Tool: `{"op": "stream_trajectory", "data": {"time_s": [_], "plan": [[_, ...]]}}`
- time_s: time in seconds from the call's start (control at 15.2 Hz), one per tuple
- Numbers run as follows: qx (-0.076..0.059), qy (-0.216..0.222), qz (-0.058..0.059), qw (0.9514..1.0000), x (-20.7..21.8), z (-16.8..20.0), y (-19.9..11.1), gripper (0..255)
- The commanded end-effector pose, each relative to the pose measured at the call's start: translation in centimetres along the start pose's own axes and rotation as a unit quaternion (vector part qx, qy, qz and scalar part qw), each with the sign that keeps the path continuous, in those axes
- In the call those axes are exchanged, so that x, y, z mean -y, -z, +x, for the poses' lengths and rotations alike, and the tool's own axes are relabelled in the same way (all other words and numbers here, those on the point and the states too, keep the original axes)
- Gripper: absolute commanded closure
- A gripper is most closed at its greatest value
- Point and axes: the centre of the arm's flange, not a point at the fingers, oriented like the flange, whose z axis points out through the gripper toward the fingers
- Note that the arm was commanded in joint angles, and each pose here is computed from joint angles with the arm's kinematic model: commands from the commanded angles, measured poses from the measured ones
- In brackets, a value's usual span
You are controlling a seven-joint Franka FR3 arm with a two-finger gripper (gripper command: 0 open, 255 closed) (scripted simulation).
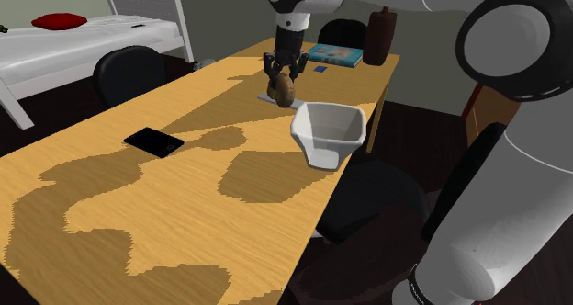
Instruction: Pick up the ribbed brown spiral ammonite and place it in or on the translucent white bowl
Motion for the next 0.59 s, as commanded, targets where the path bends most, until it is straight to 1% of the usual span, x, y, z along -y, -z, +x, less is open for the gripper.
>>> {"op": "stream_trajectory", "data": {"time_s": [0.0, 0.53], "plan": [[0.0, 0.0, 0.0, 1.0, 0.0, 0.2, 1.1, 255], [0.0, 0.0, 0.0, 1.0, 0.6, 0.6, 5.3, 255]]}}
